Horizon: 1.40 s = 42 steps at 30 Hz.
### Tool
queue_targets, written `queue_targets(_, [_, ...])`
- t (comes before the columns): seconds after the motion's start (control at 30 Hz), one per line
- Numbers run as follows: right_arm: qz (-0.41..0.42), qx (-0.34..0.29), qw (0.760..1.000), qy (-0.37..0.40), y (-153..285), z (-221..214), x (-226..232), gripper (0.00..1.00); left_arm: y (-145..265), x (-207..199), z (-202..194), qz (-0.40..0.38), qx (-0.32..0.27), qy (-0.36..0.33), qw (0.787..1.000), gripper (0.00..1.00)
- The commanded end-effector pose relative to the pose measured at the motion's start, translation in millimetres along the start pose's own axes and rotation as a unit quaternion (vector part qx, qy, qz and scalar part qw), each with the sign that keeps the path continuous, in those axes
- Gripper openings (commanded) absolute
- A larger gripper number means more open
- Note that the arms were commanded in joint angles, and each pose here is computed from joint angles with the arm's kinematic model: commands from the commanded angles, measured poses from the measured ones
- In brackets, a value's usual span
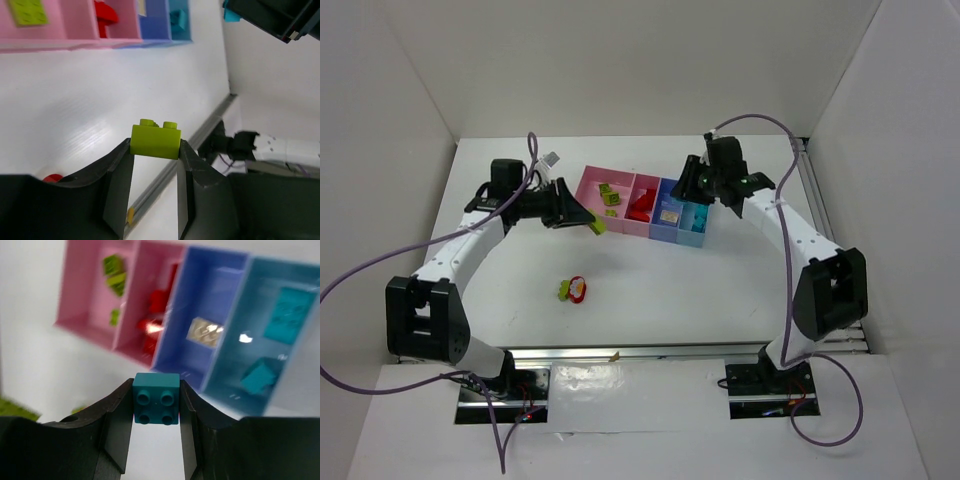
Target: Sort the legos into containers by color
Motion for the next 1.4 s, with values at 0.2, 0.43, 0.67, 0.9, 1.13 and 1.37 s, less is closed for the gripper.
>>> queue_targets(0.2, [-0.190,-0.063,0.980,-0.002,-48.2,38.6,-57.9,0.25,11.8,-0.4,21.4,0.148,-0.040,-0.020,0.988,0.00])
queue_targets(0.43, [-0.205,-0.074,0.976,0.001,-71.1,49.1,-67.6,0.28,5.1,-2.0,17.6,0.144,-0.029,-0.022,0.989,0.00])
queue_targets(0.67, [-0.232,-0.054,0.971,0.005,-84.3,46.2,-77.4,0.57,-0.7,-12.1,18.8,0.121,-0.023,-0.028,0.992,0.00])
queue_targets(0.9, [-0.240,-0.069,0.968,0.011,-65.6,52.4,-72.3,0.69,-11.7,-34.4,28.6,0.114,-0.029,-0.051,0.992,0.00])
queue_targets(1.13, [-0.227,-0.154,0.962,0.003,3.0,62.4,-58.1,0.69,-42.8,-61.7,36.6,0.094,-0.022,-0.085,0.992,0.00])
queue_targets(1.37, [-0.259,-0.169,0.951,-0.012,60.9,42.0,-72.0,0.69,-80.4,-75.9,52.4,0.082,-0.015,-0.099,0.992,0.00])
Point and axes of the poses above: each gripper's point midway between its finger pads, its own y axis back along the fingers, its own x axis along the line the jaws close on, z = x × y, the point moved 7 cm from there along y, back along the fingers, and after that the axes turned 3 degrees about -y, right-handed, at the moved point
